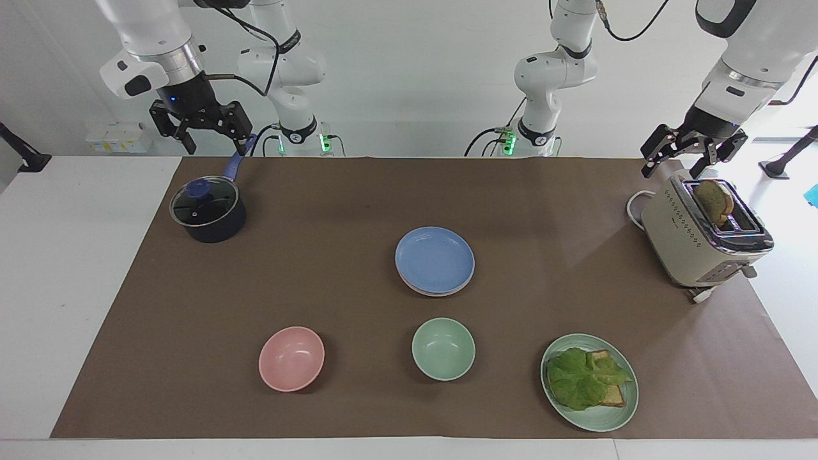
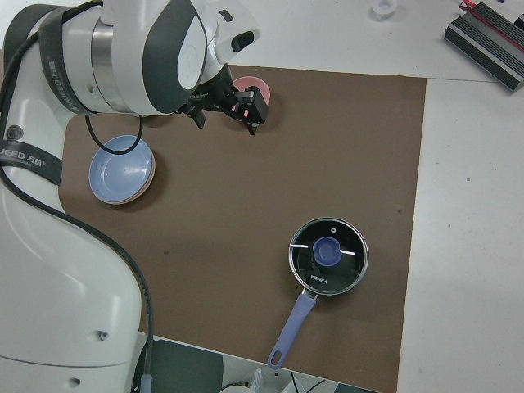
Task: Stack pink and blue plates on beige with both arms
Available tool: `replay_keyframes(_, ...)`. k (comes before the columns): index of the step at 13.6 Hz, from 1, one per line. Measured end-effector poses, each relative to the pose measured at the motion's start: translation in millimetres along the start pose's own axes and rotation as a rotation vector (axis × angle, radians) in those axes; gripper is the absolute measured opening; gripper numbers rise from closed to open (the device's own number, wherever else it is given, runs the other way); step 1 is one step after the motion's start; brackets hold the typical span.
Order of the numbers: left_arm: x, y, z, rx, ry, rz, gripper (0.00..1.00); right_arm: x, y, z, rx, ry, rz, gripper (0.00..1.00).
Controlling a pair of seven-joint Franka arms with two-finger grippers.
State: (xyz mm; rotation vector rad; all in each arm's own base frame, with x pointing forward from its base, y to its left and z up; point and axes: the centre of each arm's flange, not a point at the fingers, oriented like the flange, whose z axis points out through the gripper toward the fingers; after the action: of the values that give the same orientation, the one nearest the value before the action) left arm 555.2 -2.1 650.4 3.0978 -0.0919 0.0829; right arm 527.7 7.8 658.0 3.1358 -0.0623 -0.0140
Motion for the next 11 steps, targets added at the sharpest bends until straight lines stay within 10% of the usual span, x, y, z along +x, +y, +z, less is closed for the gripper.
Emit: replay_keyframes(11,0.0,0.0,0.0,0.0,0.0,0.0,1.0,-4.9,6.9,1.1,-0.026,-0.032,-0.015,1.0)
